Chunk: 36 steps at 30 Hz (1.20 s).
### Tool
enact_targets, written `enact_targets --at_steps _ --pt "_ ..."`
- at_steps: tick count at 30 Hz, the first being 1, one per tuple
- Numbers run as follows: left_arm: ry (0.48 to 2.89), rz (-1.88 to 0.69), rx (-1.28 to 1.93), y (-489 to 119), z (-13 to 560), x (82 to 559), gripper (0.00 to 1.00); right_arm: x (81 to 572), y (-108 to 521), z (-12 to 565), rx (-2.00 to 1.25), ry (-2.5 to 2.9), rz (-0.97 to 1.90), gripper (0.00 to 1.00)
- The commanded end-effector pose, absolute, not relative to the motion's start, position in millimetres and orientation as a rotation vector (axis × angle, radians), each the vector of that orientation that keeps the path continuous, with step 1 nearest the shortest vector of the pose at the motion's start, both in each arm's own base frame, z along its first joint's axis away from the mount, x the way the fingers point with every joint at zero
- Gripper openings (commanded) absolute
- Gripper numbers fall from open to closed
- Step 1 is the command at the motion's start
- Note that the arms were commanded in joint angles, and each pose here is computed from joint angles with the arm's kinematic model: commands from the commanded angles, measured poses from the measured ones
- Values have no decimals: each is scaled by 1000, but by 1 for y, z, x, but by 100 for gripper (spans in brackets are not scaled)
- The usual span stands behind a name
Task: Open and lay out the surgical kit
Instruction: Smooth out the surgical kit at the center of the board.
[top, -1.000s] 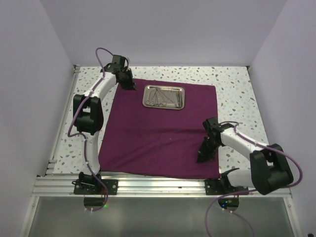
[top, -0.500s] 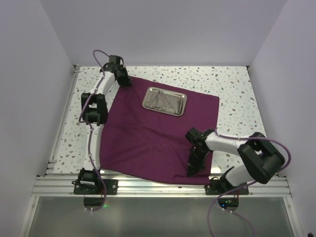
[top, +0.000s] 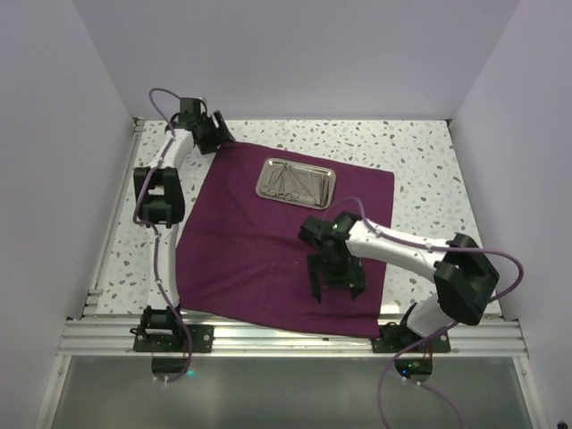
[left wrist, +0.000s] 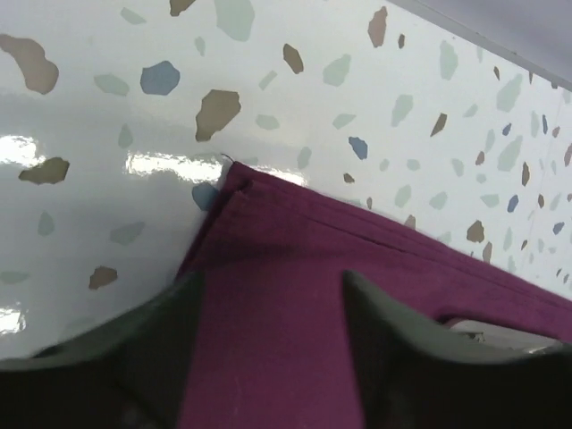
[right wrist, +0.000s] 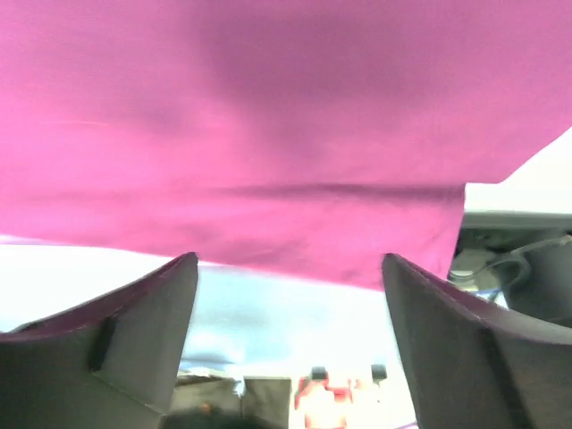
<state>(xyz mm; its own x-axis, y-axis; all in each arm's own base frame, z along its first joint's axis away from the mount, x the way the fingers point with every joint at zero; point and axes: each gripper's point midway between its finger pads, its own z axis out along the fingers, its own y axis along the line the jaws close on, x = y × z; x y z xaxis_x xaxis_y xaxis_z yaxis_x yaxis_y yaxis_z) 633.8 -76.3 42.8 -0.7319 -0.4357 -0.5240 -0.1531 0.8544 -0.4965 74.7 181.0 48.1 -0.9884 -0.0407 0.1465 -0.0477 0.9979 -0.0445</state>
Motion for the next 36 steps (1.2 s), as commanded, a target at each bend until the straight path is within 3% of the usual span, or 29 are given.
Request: enact_targets --at_steps 1,2,5,12,18,24,36 --pt "2178 -554 -331 -67 148 637 80 142 183 128 94 -3232 119 90" --pt "2172 -558 -310 -67 158 633 84 160 184 138 59 -3289 105 98" --pt "2175 -552 -263 -67 178 617 92 221 175 174 -175 -3440 -50 98" --pt "2298 -485 -376 -44 138 571 89 337 99 154 -780 -3438 -98 94" --pt "2377 -462 -353 -43 105 564 87 425 69 143 -912 -3440 -55 88" --pt "2394 -473 -332 -42 87 579 86 465 23 104 -1040 -3351 178 86" --pt "2461 -468 -358 -33 38 593 86 479 -22 38 -1110 -3219 382 86"
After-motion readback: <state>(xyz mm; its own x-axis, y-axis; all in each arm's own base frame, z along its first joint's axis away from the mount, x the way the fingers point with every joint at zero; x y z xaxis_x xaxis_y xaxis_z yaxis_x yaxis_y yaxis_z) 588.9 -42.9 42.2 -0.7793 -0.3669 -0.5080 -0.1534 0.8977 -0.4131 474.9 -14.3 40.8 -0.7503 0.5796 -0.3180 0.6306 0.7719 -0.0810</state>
